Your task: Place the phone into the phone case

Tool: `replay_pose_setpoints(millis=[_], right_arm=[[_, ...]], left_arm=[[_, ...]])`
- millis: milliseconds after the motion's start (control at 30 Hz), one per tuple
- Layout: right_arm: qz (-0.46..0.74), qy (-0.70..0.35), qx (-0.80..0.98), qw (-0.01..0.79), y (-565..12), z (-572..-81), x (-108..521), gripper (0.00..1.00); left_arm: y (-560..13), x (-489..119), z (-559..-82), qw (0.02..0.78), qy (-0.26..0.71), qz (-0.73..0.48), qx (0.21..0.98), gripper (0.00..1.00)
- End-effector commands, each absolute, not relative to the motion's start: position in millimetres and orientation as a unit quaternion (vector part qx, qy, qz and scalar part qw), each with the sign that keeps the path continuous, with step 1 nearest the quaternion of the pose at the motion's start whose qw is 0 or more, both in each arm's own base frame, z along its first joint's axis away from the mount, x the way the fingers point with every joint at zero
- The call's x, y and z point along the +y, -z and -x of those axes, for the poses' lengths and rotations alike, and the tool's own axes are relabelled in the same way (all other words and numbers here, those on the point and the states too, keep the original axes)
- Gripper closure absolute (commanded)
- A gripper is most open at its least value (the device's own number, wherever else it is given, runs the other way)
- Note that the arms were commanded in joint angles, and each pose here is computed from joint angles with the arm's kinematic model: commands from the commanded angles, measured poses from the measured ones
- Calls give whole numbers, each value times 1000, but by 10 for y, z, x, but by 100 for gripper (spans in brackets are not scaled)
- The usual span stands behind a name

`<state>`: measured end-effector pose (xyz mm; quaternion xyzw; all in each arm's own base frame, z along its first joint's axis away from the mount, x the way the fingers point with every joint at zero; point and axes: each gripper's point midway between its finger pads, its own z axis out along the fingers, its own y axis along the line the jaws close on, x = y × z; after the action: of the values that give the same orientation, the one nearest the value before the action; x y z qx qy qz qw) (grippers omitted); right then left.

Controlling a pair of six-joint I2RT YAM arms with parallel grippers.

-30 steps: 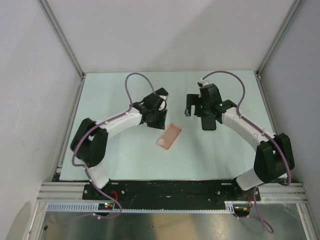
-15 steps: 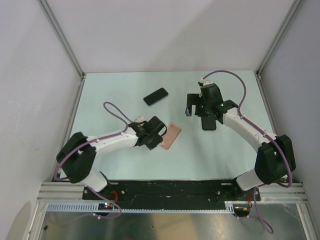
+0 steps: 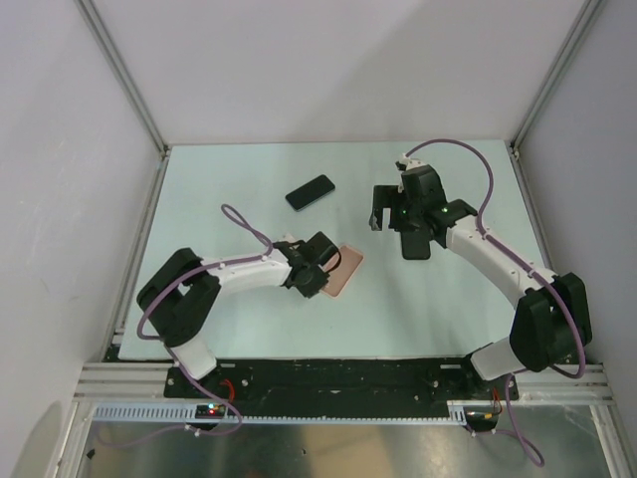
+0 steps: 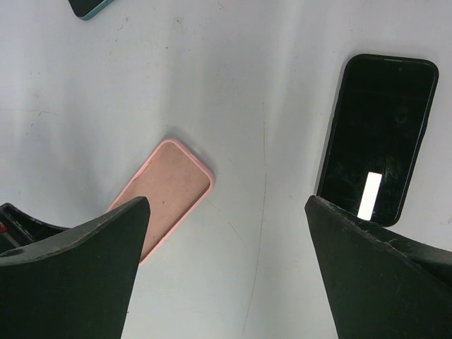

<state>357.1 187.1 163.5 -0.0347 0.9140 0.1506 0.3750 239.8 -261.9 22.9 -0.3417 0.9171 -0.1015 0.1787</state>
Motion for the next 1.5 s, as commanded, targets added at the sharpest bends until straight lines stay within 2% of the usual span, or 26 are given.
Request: replay_pose_setpoints(millis=[0, 133, 267, 367, 567, 633, 767, 867, 1000, 1333, 1400, 1467], right_arm=[[37, -163, 902, 399, -1845, -3571, 1903, 1], [37, -163, 901, 400, -1846, -3581, 1901, 1], [36, -164, 900, 401, -1860, -3581, 1898, 1], [33, -165, 899, 405, -1894, -3579, 1874, 1], [28, -171, 895, 411, -1963, -3583, 1860, 1], [27, -173, 895, 410, -1960, -3577, 1861, 1], [27, -176, 895, 408, -1947, -3561, 1883, 2], [27, -178, 895, 408, -1938, -3557, 1899, 2], [27, -177, 896, 407, -1928, -3557, 1892, 2], [22, -170, 896, 410, -1919, -3575, 1855, 2], [22, -170, 896, 409, -1913, -3578, 1852, 2], [21, -169, 897, 409, -1909, -3580, 1845, 2]], left_arm=[[-208, -2611, -2459, 182, 103, 344, 916, 77], [-176, -2507, -2428, 181, 95, 339, 918, 80], [-248, -2448, -2562, 194, 90, 275, 937, 96], [-437, -2433, -2889, 228, 89, 173, 954, 99], [-798, -2444, -3409, 260, 103, -80, 957, 100], [-866, -2385, -3504, 267, 78, -158, 948, 100], [-772, -2305, -3527, 239, 44, -288, 926, 100], [-682, -2438, -3420, 214, 85, -365, 902, 100], [-645, -2561, -3350, 207, 111, -421, 876, 100], [-569, -2653, -3453, 217, 36, -535, 816, 100], [-569, -2662, -3509, 221, 12, -542, 810, 97], [-590, -2671, -3560, 227, -2, -538, 812, 88]])
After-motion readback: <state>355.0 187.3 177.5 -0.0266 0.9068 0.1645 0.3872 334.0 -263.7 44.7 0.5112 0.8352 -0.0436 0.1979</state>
